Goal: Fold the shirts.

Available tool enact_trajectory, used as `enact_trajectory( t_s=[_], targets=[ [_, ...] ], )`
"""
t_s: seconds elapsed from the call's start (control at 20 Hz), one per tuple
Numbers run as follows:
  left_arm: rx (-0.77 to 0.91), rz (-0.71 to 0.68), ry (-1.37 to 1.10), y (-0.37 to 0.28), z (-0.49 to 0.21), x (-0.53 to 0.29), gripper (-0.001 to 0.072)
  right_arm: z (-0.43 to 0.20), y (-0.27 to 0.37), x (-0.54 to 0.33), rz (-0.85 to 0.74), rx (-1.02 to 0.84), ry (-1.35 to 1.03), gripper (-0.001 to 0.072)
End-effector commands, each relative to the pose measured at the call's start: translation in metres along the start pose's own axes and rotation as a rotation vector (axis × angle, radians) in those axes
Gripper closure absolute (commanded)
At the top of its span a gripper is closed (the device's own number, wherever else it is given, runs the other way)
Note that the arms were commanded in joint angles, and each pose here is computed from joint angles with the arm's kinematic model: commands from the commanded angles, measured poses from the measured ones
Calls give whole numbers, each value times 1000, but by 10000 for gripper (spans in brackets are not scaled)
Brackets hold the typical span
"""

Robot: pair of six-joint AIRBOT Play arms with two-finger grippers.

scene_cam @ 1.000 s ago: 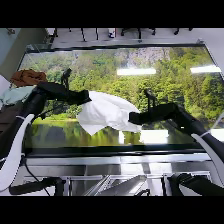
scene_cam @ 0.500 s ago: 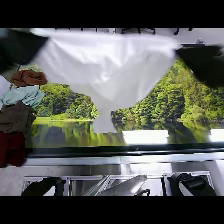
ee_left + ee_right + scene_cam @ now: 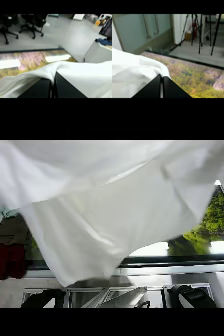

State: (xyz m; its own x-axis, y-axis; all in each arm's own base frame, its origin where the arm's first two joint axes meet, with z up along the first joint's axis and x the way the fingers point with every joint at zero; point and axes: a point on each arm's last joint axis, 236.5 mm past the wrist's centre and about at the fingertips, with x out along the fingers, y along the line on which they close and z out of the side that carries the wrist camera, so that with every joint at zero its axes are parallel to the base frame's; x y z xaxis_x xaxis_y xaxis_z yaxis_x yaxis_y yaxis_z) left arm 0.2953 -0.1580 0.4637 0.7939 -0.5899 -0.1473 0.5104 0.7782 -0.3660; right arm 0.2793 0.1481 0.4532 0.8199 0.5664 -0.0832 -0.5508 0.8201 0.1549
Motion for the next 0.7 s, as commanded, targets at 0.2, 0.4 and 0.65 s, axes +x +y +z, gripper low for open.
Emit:
enact_trajectory(
  t_s=[0.2,0.4,0.65],
  targets=[
    [-242,245,494,192,-204,202,694,-215,-131,198,-107,240,550,694],
    [-332,316,581,259,-293,263,693,-344,-169,237,-168,383,795,694],
    [-448,255,716,264,-317,276,2,-397,-216,233,-263,497,874,694]
  ],
)
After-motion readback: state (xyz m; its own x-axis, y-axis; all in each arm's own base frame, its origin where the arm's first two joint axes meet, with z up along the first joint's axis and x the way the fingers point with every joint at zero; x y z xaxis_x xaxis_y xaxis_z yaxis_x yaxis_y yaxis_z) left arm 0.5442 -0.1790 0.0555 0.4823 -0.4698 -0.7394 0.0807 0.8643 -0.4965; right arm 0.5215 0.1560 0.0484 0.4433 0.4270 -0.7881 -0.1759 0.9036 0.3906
